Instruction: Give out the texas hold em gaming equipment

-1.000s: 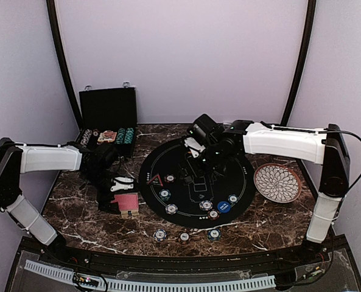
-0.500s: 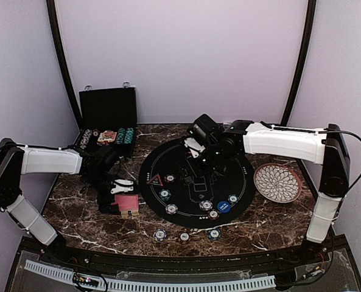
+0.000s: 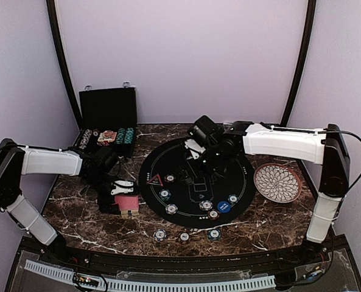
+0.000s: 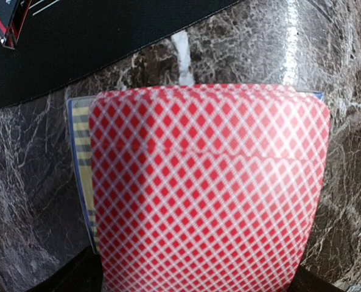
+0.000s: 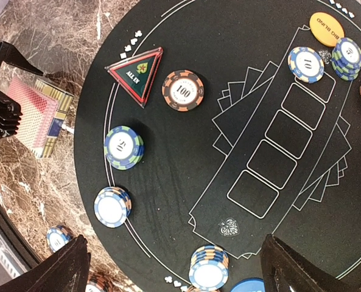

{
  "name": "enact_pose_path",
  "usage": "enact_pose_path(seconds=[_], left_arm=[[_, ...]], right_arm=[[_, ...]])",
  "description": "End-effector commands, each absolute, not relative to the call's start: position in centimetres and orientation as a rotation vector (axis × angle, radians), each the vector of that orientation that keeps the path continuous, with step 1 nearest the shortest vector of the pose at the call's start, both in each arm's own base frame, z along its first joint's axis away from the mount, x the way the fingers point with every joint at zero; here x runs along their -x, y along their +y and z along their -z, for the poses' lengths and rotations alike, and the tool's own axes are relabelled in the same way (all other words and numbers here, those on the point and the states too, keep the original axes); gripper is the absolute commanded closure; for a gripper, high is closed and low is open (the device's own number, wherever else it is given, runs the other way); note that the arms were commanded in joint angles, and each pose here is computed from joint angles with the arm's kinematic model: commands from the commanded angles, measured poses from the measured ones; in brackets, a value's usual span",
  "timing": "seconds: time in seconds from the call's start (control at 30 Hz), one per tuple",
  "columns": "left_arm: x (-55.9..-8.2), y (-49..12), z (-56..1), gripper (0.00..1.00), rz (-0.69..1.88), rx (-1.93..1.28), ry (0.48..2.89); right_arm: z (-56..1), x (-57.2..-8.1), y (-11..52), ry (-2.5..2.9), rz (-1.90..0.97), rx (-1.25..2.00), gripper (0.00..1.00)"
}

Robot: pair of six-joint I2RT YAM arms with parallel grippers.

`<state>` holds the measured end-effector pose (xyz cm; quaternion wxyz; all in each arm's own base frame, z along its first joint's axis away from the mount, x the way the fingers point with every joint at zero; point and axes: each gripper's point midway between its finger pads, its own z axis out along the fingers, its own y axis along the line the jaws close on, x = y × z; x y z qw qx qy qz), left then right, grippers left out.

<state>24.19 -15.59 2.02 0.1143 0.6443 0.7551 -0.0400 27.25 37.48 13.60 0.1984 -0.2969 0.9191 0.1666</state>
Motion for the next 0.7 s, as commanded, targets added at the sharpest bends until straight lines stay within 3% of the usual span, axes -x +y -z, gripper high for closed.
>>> enact_pose_path(seconds=[0.0,0.33,0.43,0.47,0.53,0.6,0.67], left_arm=[[-24.18,-15.58,-1.76,0.13,0.102,-1.890,2.210],[-24.50,-15.56,-1.54,0.43,0.086,-1.875,2.216],[-24.44,-15.48,-1.48,0.62,0.083,-1.873,2.221],[-24.46,-15.40,-1.44,0.74,0.077,-1.873,2.224],[-24.49,-15.19,-1.33,0.88,0.061,-1.869,2.231],[-24.56,-15.09,-1.34,0.97,0.051,-1.864,2.233],[-24.58,-15.04,-1.47,1.00,0.046,-1.861,2.234]], right_arm=[[-14.79,-27.53,37.16,2.546,-0.485,0.801,0.02],[-14.64,-27.41,37.05,2.549,-0.490,0.796,0.01],[-14.50,-27.37,37.07,2.551,-0.491,0.796,0.02],[-14.45,-27.36,37.06,2.552,-0.491,0.795,0.01],[-14.50,-27.40,37.18,2.550,-0.496,0.795,0.01],[-14.46,-27.42,37.25,2.551,-0.501,0.794,0.01],[-14.44,-27.47,37.38,2.552,-0.508,0.790,0.01]])
